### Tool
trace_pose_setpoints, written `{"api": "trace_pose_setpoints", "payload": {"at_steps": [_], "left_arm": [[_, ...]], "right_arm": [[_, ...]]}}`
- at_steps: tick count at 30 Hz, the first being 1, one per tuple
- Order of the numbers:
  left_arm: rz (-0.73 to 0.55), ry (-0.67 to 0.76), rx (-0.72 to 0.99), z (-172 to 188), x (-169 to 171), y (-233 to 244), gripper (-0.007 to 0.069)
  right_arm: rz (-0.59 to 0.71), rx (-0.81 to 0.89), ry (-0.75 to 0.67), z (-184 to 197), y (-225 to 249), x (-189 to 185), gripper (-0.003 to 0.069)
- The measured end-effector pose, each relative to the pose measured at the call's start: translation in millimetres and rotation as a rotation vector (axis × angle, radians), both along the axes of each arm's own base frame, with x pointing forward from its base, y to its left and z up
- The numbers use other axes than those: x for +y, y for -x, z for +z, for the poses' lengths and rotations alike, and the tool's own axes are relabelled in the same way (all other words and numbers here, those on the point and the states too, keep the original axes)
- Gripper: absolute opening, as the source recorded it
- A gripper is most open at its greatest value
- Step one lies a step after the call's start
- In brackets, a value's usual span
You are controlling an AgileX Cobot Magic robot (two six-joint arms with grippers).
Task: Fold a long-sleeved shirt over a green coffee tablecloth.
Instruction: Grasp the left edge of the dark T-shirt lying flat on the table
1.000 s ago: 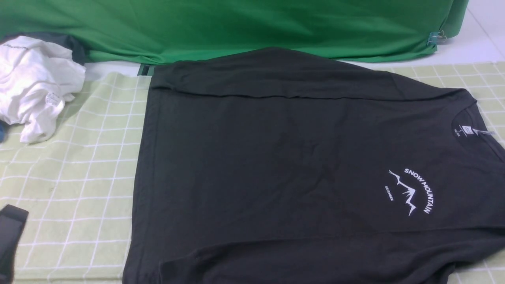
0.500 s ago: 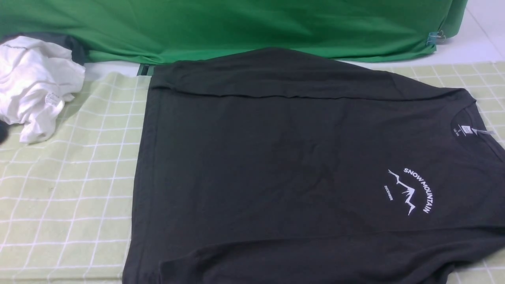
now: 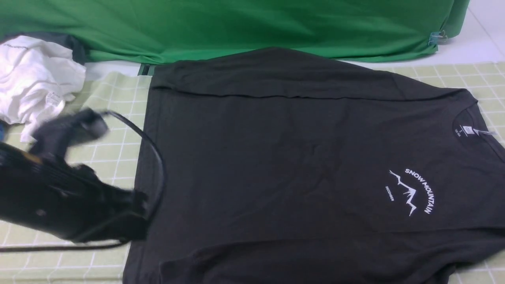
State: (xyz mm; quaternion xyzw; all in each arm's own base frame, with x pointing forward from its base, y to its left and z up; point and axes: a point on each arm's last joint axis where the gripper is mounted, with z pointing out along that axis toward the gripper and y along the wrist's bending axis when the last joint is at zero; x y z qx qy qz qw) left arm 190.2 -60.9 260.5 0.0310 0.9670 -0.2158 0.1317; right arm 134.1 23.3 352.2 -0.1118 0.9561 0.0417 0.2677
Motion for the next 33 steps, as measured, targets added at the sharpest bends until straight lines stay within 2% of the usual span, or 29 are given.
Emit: {"api": "trace_pose_setpoints", "payload": {"at_steps": [5, 10, 16, 17, 21, 25, 28, 30, 33], "left_arm": [[-0.01, -0.108, 0.069, -34.5, -13.9, -3.2, 0.0067], [-0.016, -0.181, 0.146, -64.6, -23.6, -15.6, 0.0197], [-0.032, -0.207, 0.16, -68.3, -26.0, -28.4, 0.0356], [-0.04, -0.202, 0.168, -70.6, -27.4, -30.0, 0.0402], [-0.059, -0.195, 0.206, -78.4, -29.7, -31.3, 0.0449], [-0.063, -0.199, 0.244, -87.8, -31.0, -33.4, 0.046], [-0.057, -0.19, 0.273, -93.8, -32.7, -34.5, 0.044], [-0.058, -0.18, 0.281, -95.3, -33.8, -34.7, 0.0405], [-0.075, -0.173, 0.288, -95.4, -34.7, -34.1, 0.0302]], "right_arm": [[-0.002, 0.001, -0.001, -2.2, -8.4, 1.0, 0.0069], [-0.003, -0.019, -0.003, -0.7, -10.4, 1.2, 0.008], [-0.002, -0.03, -0.008, -0.1, -11.3, 1.6, 0.0089], [-0.002, -0.037, -0.009, 0.2, -11.7, 1.6, 0.0093], [-0.001, -0.039, -0.012, 0.4, -11.9, 1.9, 0.0101], [0.0, -0.039, -0.018, 0.4, -11.9, 2.4, 0.0108], [0.0, -0.039, -0.02, 0.4, -11.8, 2.6, 0.0112], [0.0, -0.038, -0.022, 0.5, -11.8, 2.8, 0.0114], [0.0, -0.038, -0.022, 0.5, -11.8, 2.8, 0.012]]}}
